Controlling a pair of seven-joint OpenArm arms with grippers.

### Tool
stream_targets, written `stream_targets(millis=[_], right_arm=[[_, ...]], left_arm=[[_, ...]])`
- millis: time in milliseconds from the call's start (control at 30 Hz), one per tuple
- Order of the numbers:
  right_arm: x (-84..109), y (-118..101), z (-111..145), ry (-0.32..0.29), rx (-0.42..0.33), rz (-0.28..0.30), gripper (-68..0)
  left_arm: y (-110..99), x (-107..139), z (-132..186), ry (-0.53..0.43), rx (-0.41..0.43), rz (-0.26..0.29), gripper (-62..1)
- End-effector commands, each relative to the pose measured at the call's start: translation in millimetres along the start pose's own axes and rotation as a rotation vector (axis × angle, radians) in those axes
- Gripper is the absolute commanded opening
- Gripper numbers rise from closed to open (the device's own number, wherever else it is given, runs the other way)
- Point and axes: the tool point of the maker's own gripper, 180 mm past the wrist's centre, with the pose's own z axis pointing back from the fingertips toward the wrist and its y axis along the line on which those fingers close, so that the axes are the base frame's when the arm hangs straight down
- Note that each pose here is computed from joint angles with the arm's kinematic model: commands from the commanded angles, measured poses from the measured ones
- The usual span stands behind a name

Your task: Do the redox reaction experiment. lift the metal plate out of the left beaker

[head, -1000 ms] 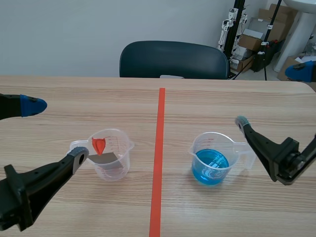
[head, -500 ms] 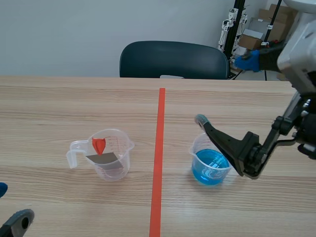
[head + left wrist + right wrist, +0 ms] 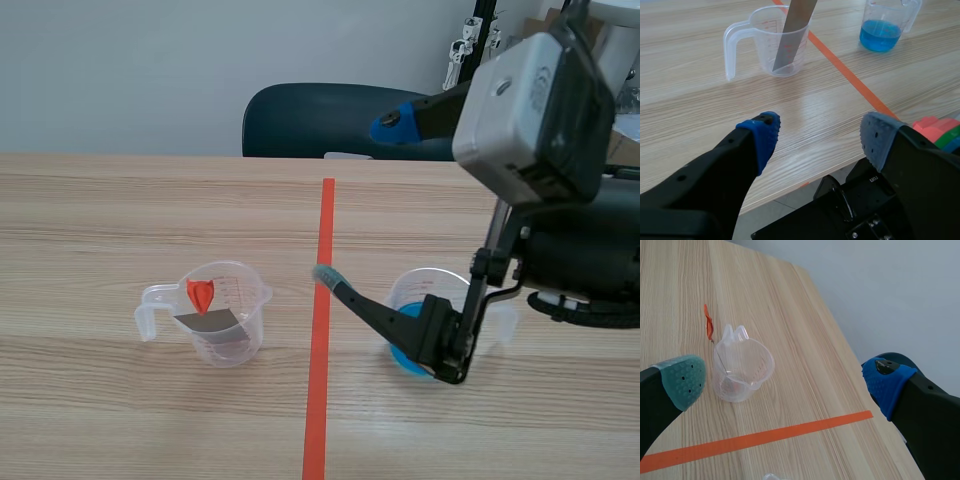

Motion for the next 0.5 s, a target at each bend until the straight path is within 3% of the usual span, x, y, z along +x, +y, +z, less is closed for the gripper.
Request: stream_targets(millis=[0, 100, 300, 467], right_arm=[[2.7, -4, -2, -0.016, -0.001, 0.020, 0.4], [0.8, 2, -9, -0.021, 0.029, 0.022, 0.4], [-5.1, 18, -21, -0.022, 0.104, 0.039, 0.4], [-3.8, 24, -31, -0.043, 0.137, 0.058, 0.4]], left_arm=[[-1, 7, -5, -0.041, 0.005, -0.010, -14.0], [5, -1, -6, -0.033, 0.064, -0.033, 1.4], [13, -21, -14, 0.015, 0.165, -0.052, 1.4], [18, -22, -24, -0.018, 0.214, -0.051, 1.4]])
